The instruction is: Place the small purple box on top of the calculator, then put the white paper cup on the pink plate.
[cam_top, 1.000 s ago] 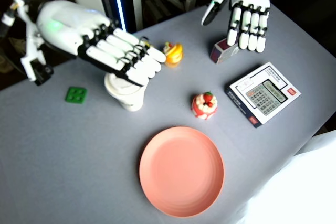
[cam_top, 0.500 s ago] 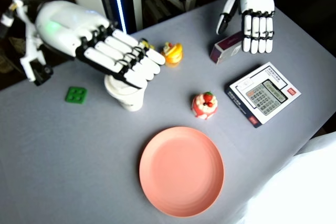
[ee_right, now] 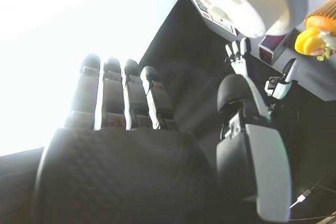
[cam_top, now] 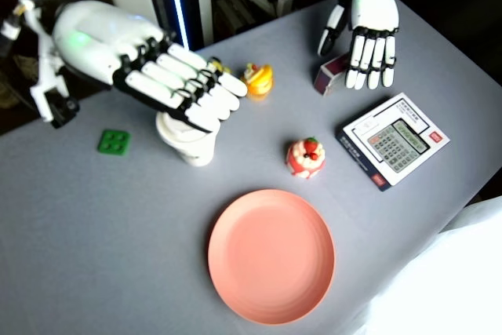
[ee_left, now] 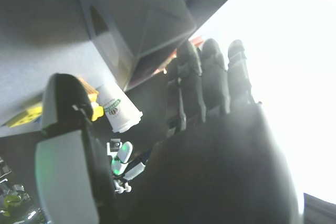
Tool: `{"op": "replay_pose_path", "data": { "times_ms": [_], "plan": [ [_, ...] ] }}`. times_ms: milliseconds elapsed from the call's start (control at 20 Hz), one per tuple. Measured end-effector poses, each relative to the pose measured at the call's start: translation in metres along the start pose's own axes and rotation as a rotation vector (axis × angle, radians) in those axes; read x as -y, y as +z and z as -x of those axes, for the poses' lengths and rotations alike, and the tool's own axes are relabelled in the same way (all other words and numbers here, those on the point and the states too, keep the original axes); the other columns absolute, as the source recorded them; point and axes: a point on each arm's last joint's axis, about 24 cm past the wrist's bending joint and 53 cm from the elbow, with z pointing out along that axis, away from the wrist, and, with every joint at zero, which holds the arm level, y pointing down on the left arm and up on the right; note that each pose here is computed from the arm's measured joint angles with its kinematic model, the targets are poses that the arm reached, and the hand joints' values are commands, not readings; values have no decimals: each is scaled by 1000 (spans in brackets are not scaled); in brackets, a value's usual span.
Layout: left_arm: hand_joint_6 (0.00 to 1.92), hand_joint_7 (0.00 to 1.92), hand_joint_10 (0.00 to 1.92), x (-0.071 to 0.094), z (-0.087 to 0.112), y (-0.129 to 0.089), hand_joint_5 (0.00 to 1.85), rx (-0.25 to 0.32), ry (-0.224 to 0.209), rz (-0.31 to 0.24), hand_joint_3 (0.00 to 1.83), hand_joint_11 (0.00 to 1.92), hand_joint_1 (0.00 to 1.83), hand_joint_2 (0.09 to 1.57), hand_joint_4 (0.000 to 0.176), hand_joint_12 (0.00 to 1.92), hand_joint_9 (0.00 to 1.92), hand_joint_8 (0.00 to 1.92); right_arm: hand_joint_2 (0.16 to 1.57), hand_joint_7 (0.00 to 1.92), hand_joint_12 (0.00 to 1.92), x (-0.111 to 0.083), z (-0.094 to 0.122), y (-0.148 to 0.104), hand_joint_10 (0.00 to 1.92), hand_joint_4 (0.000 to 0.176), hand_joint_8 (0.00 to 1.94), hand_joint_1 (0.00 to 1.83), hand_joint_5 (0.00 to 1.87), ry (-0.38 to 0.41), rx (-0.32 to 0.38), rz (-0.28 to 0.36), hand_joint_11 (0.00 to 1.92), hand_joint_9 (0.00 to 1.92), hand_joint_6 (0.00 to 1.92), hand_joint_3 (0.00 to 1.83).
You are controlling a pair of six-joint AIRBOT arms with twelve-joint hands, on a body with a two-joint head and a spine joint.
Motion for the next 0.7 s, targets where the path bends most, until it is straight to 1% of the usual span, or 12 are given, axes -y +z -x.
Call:
{"op": "replay_pose_path", "data": {
  "times_ms": [50, 100, 150, 250, 300, 350, 400, 450, 500, 550, 650, 700],
  "plan": [
    [36, 668, 57, 0, 0, 0, 576, 0, 1, 0, 12, 0, 925, 1060, 0, 642, 532, 22, 1286, 0, 0, 0, 0, 0, 0, 0, 0, 245, 0, 0, 0, 0, 0, 0, 0, 51],
    [40, 686, 63, -2, 1, 1, 598, 1, 4, 1, 7, 0, 941, 1060, 0, 762, 561, 22, 1284, 0, 0, 0, 0, 0, 0, 0, 0, 255, 0, 1, 1, -2, 0, 0, 0, 47],
    [40, 694, 64, -2, 0, 2, 612, 3, -2, 4, 6, 0, 951, 1069, 0, 843, 576, 18, 1293, 0, 0, 1, 0, 0, 0, 0, 0, 251, 0, 2, 1, -3, 0, 0, 0, 48],
    [49, 761, 84, -7, -6, 5, 673, -7, -10, 13, 3, 0, 989, 1074, 0, 1170, 638, 30, 1290, 0, 0, 1, 0, 0, 0, 0, 0, 263, 0, 3, 1, -5, 0, 0, 0, 42],
    [62, 843, 135, -8, -9, 5, 736, -15, -16, 19, 2, 43, 1024, 1078, 0, 1456, 733, 51, 1285, 0, 0, 1, 0, 0, 0, 0, 0, 270, 0, 3, 2, -5, 0, 0, 0, 38],
    [42, 968, 565, -8, -12, 5, 830, -26, -10, 19, 3, 247, 1068, 1069, 0, 1646, 756, 86, 1286, 0, 0, 1, 0, 0, 0, 0, 0, 273, 0, 4, 2, -6, 0, 0, 0, 37],
    [39, 1019, 946, -8, -12, 6, 868, -25, -13, 20, 4, 348, 1089, 1082, 0, 1754, 702, 116, 1283, 0, 0, 1, 0, 0, 0, 0, 0, 268, 0, 4, 2, -6, 0, 0, 0, 35],
    [989, 950, 1242, -9, -12, 6, 775, -24, -15, 21, 0, 452, 1179, 1219, 0, 1730, 648, 982, 1286, 0, 0, 1, 0, 0, 0, 0, 0, 268, 0, 4, 2, -6, 0, 0, 0, 35],
    [1160, 916, 1384, -9, -12, 6, 754, -23, -13, 21, 0, 534, 1196, 1207, 0, 1856, 723, 1214, 1287, 0, 0, 1, 0, 0, 0, 0, 0, 268, 0, 4, 2, -6, 0, 0, 0, 35],
    [1158, 911, 1462, -9, -11, 6, 764, -21, -14, 22, 0, 575, 1208, 1196, 0, 1901, 754, 1283, 1290, 0, 0, 2, 0, 0, 0, 0, 0, 282, 0, 4, 1, -6, 0, 0, 0, 35],
    [1034, 885, 1594, -8, -8, 6, 813, -8, -15, 16, 0, 721, 1234, 1191, 0, 1914, 846, 1417, 1293, 0, 0, 2, 0, 0, 0, 0, 0, 295, 0, 3, 1, -6, 0, 0, 0, 32],
    [1054, 861, 1643, -5, -4, 4, 801, 1, -17, 11, 3, 755, 1229, 1201, 0, 1920, 846, 1463, 1295, 0, 0, 2, 0, 0, 0, 0, 0, 288, 0, 4, 1, -7, 0, 0, 0, 31]
  ]
}}
